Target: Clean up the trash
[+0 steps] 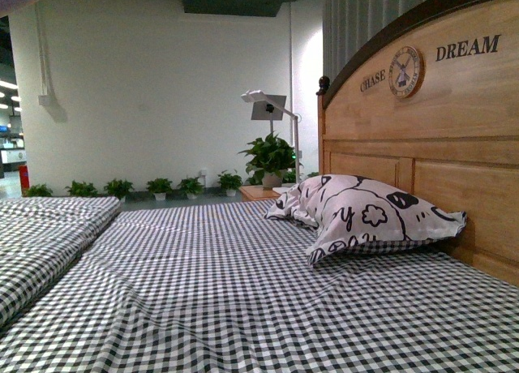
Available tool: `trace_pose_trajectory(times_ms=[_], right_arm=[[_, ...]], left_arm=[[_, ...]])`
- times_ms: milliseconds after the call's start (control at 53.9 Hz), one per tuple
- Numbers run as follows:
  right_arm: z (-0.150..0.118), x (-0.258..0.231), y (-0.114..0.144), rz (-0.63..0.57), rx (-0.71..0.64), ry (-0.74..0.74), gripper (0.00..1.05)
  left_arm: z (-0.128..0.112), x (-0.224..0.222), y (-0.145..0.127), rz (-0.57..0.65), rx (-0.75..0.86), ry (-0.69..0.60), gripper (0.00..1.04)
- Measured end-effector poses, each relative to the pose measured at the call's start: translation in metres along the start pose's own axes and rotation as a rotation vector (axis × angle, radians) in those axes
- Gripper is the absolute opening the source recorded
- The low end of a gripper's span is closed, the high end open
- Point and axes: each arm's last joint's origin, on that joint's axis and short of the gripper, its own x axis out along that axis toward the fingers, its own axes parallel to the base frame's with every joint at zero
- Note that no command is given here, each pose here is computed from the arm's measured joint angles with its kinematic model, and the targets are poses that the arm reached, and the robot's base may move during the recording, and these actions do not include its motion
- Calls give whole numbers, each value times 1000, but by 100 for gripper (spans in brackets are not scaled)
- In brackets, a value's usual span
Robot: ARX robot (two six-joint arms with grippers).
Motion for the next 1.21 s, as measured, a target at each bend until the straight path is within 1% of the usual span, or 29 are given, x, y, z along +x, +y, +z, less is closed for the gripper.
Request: trace_pose_trajectory(times_ms=[1206], right_arm=[[0,0,1,7,-10,3,20]], left_arm=[[-2,0,-1,-2,-12,4,29]])
